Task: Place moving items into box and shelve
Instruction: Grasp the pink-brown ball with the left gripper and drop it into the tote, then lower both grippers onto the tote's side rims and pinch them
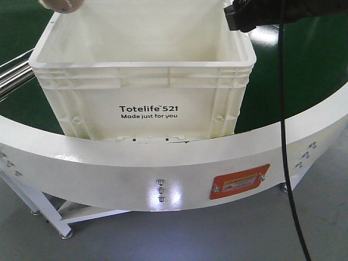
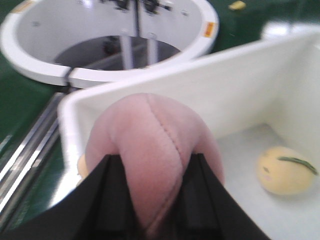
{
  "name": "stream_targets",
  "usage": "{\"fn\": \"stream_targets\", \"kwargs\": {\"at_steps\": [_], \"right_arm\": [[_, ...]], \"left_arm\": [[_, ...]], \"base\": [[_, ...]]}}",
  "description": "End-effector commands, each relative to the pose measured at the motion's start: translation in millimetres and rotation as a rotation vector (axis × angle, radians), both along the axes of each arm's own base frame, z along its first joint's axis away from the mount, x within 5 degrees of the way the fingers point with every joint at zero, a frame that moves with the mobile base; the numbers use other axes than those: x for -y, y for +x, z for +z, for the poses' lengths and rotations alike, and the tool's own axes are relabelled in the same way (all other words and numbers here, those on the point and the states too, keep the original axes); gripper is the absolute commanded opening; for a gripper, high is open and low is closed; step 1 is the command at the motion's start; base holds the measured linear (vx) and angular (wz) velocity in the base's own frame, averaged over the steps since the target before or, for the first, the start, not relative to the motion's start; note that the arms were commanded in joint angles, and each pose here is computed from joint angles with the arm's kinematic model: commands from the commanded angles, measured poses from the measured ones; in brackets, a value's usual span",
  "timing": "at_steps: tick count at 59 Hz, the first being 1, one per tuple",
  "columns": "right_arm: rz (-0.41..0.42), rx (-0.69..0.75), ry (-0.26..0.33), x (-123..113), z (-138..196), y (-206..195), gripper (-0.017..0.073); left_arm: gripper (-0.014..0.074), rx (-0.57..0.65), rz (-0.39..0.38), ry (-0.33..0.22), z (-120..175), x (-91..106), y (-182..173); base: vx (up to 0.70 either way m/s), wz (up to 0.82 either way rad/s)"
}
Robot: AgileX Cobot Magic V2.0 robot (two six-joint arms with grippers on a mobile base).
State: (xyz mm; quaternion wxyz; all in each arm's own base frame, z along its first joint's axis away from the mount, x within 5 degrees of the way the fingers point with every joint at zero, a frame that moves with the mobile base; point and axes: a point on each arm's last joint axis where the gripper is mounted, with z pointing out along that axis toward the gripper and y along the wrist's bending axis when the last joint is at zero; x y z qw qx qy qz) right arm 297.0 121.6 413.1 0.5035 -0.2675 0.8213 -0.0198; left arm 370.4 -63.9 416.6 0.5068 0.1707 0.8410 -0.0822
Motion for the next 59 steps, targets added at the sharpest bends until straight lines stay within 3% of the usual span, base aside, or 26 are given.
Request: {"fn": "stream_targets", "kwargs": {"at_steps": [1, 11, 15, 24, 28, 40, 59], "right_arm": [[0.009, 0.126, 0.034, 3, 24, -4, 0.0574], [0.007, 0.121, 0.037, 3, 23, -4, 0.0574], [0.000, 0.113, 0.046, 4, 23, -5, 0.0574], [-0.068, 0.124, 0.079, 8, 26, -3, 0.0574], [-0.115, 0.123, 0.087, 11, 26, 0, 0.0574], [-0.252, 0.012, 0.066, 10, 29, 22, 0.0574], [-0.354, -0.113, 0.036, -4, 29, 67, 0.0574]], "left_arm": [[0.0364, 0.104, -0.030, -0.035, 21, 14.8, -7], [0.0650, 0.059, -0.068, -0.023, 8, 28.8, -1], [0.0717, 0.036, -0.077, -0.015, 8, 28.8, -3], [0.0710, -0.016, -0.040, 0.021, 13, 24.0, -7], [0.0697, -0.029, 0.021, 0.013, 22, 19.2, -9], [0.0640, -0.097, 0.198, 0.073, 33, 1.0, -6], [0.0593, -0.286, 0.346, 0.047, 12, -26.9, 24]], "base": [[0.00, 0.00], [0.00, 0.00], [0.00, 0.00], [0.00, 0.00], [0.00, 0.00], [0.00, 0.00], [0.00, 0.00]]}}
